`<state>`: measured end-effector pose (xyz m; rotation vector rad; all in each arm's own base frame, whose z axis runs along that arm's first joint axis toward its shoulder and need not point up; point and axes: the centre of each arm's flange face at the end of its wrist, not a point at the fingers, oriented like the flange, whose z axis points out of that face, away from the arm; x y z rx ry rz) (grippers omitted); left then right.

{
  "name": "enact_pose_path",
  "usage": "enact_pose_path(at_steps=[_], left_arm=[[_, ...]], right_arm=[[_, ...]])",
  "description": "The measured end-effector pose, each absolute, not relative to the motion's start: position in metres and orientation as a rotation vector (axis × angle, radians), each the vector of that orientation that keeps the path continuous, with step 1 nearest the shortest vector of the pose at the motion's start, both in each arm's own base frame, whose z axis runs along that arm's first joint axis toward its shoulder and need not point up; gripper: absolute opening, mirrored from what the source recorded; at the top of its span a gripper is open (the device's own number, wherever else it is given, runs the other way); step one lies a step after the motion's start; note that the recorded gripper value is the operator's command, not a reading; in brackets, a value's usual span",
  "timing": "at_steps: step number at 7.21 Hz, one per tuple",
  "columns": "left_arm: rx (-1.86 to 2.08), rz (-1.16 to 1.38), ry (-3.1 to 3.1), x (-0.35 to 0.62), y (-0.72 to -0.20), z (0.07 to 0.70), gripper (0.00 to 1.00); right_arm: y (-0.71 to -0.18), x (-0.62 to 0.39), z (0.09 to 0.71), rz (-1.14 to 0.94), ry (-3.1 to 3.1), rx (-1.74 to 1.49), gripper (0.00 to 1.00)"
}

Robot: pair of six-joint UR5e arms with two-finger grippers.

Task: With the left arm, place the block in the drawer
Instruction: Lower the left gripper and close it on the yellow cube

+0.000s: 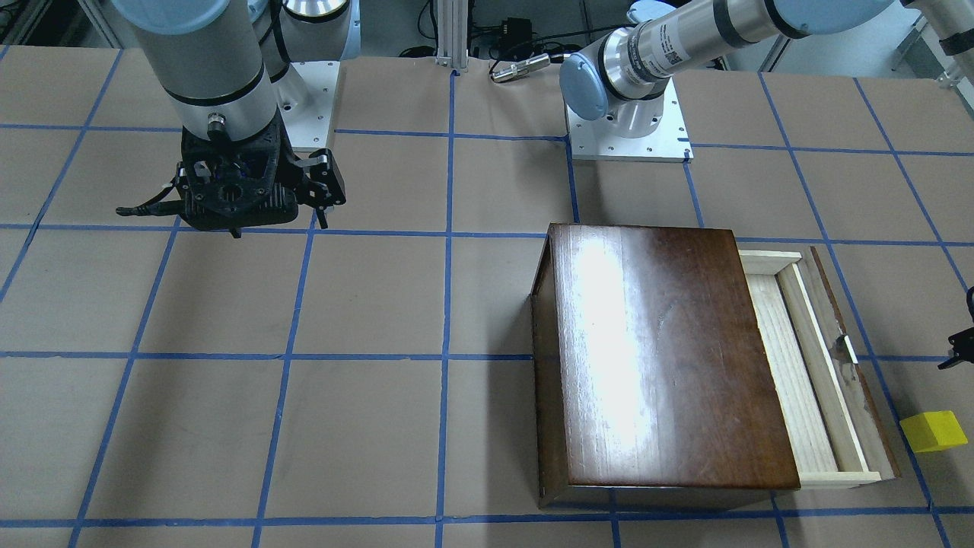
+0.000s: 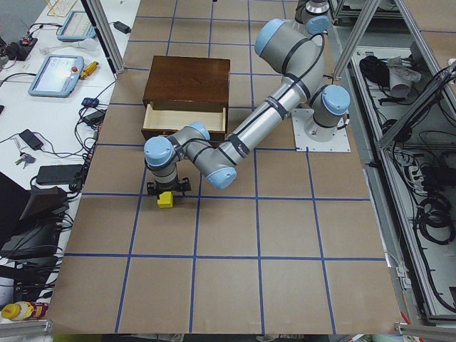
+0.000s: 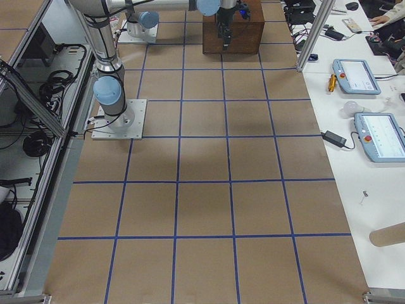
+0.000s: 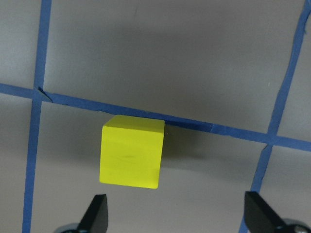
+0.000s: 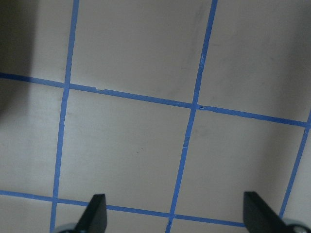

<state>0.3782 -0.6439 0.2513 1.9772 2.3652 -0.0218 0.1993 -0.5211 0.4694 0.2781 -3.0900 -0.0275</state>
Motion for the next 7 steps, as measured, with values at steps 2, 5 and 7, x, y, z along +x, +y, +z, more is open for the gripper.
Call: enact_pose_path(at_steps=[2,5,7], left_arm=[[1.987,-0.056,2.362,0.381,-0.651,0.242,1.00],[1.990,-0.079,2.357,0.384,-0.659,0.223,1.00],[1.998,-0.091,2.363,0.383,-0.662,0.212,1.00]], right_arm=[[-0.521,0.199,0.469,-0.027,-3.090,0.279,1.00],[-0.521,0.199,0.469,-0.027,-3.090,0.277,1.00],[-0.521,0.199,0.469,-0.027,-3.090,0.277,1.00]])
